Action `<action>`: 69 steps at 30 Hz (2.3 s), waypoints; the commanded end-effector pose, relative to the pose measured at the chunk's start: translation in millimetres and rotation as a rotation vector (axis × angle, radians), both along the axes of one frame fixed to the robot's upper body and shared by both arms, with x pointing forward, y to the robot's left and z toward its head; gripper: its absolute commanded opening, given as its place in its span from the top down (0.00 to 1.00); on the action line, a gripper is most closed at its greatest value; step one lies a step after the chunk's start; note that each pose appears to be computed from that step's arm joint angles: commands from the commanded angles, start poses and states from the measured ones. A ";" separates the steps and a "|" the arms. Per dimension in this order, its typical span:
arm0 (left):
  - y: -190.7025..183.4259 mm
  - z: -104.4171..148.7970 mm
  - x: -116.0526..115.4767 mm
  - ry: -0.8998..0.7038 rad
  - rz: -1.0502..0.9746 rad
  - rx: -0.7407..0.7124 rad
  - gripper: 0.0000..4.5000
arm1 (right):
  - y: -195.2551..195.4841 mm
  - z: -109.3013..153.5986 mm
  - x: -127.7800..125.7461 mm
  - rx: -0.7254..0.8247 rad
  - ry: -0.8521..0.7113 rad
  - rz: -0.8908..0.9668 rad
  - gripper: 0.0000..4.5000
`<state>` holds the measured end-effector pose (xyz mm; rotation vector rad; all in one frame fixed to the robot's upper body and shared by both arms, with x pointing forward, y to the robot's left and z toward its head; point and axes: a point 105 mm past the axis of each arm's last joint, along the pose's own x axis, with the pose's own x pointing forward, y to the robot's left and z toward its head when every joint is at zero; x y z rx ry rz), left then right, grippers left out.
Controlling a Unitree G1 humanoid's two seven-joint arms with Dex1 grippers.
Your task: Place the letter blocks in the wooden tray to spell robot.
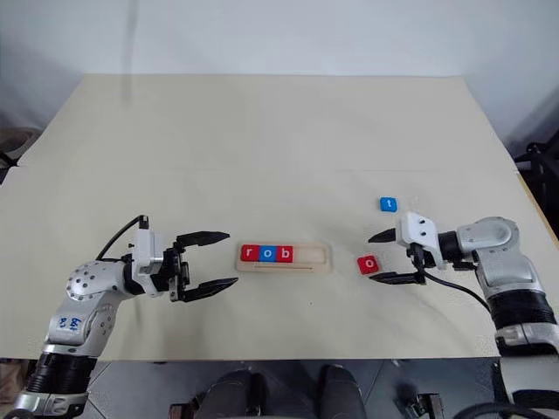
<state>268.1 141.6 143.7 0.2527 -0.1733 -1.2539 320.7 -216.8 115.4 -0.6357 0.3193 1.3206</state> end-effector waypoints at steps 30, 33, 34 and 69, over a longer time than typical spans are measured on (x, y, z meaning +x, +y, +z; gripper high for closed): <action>-5.9 9.2 0.5 -0.043 -0.053 0.006 0.00 | 110.1 43.7 4.0 0.094 0.008 0.148 0.68; -6.9 9.5 0.5 -0.045 -0.050 0.001 0.00 | 116.8 32.3 7.8 0.058 0.010 0.136 0.68; -7.0 9.4 0.4 -0.045 -0.047 -0.001 0.00 | 118.2 29.3 9.4 0.051 0.003 0.133 0.68; -7.9 5.8 4.5 -0.033 -0.027 -0.021 0.00 | 52.3 32.7 -23.4 0.203 0.038 -0.135 0.09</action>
